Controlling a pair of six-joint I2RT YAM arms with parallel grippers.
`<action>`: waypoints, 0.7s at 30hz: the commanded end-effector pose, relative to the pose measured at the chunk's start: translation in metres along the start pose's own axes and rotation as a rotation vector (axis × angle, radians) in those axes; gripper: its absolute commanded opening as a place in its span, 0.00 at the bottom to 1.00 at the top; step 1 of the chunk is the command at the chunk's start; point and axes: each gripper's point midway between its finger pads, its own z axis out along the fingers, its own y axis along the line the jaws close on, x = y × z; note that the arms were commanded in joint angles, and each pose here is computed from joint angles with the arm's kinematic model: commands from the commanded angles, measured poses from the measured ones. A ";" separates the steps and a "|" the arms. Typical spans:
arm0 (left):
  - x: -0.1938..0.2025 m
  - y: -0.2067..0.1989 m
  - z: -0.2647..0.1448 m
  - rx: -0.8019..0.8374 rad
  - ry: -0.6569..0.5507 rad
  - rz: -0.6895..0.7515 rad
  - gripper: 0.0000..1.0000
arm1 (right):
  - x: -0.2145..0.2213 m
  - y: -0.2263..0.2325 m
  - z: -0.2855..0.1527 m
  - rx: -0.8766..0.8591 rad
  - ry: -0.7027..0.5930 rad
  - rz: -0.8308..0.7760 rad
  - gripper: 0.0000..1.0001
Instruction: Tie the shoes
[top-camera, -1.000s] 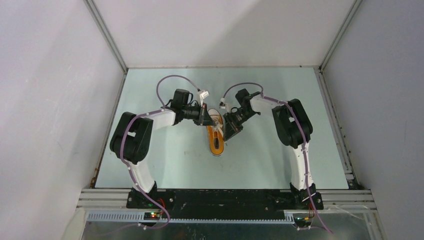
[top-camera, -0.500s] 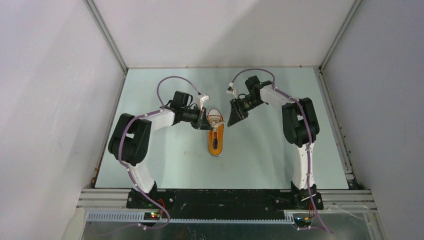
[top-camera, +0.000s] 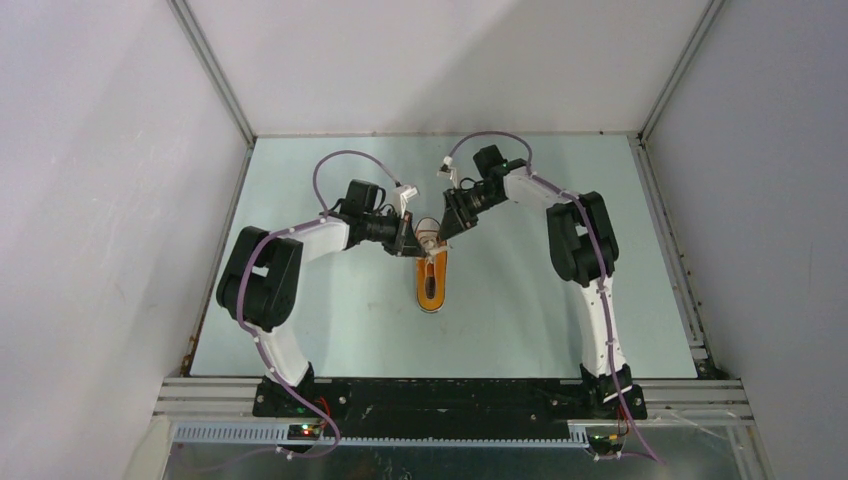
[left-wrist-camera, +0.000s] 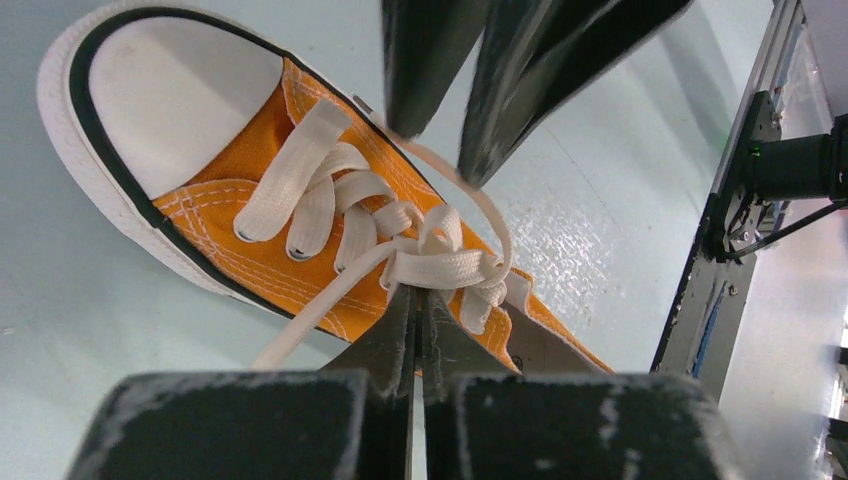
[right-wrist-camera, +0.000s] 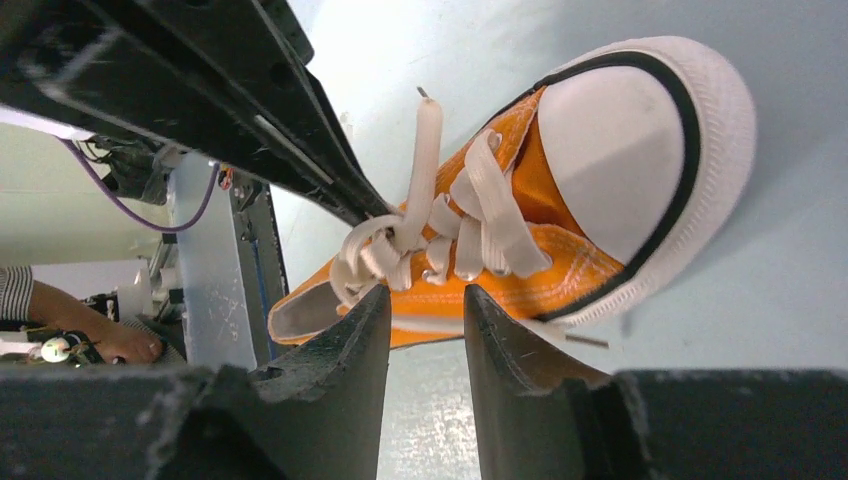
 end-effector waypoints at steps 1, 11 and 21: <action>-0.032 -0.013 -0.005 0.016 -0.071 0.064 0.00 | -0.014 0.013 0.016 -0.063 -0.014 -0.021 0.36; -0.032 -0.014 -0.004 0.020 -0.074 0.060 0.00 | -0.016 0.024 0.024 -0.148 -0.026 0.023 0.36; -0.033 -0.016 -0.004 0.024 -0.073 0.061 0.00 | -0.008 0.023 0.028 -0.160 -0.021 0.082 0.35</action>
